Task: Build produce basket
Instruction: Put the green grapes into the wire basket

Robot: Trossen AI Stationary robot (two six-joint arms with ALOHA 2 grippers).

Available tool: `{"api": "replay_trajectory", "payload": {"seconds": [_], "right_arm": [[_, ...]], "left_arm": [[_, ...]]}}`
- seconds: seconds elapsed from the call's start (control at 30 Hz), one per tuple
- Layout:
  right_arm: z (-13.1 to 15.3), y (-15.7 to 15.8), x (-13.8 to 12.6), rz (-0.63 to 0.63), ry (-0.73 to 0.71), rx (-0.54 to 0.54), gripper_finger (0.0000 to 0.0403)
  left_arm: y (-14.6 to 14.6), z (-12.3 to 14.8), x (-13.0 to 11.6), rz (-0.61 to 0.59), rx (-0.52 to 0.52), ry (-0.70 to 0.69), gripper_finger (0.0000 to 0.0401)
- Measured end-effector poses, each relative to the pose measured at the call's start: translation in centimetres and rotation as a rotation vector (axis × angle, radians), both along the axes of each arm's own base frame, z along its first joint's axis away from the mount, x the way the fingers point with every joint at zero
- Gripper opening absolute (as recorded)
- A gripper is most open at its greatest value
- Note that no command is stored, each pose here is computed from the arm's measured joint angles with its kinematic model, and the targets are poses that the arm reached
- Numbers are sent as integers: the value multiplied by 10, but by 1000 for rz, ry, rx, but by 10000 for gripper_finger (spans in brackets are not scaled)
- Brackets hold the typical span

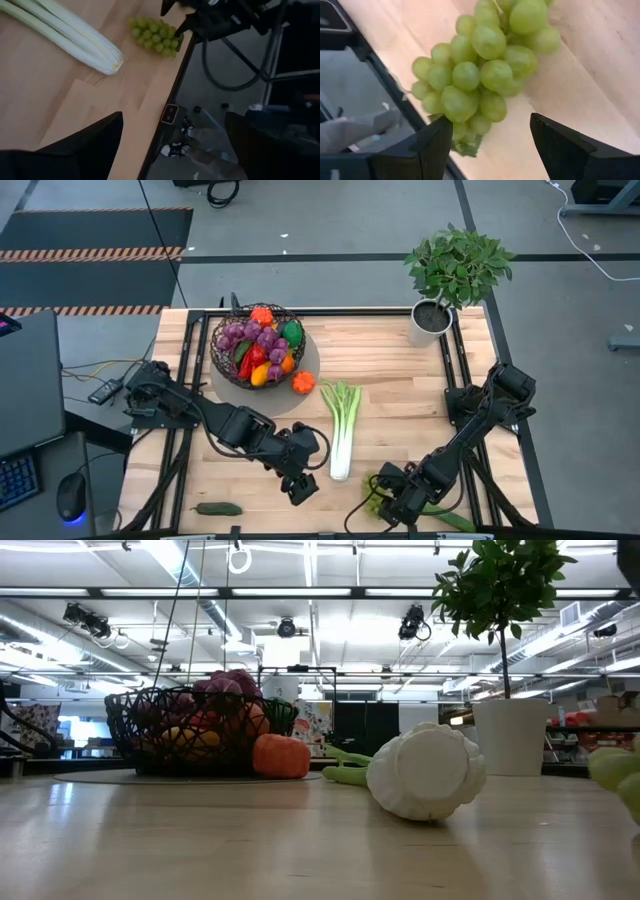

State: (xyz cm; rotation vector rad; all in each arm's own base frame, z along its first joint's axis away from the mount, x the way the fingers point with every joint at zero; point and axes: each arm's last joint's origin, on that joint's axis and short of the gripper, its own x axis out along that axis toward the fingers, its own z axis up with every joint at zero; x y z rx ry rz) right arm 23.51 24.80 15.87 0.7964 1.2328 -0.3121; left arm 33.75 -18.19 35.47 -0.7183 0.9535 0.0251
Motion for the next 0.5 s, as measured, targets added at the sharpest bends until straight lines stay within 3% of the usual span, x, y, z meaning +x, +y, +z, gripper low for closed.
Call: {"api": "replay_trajectory", "payload": {"seconds": [0.17,0.5], "right_arm": [[-6,-3,5,39,-2,-29,269],[-4,-8,30,99,-183,-38,269]], "left_arm": [[-1,3,3,35,-12,-43,357],[3,5,7,93,-49,-59,357]]}}
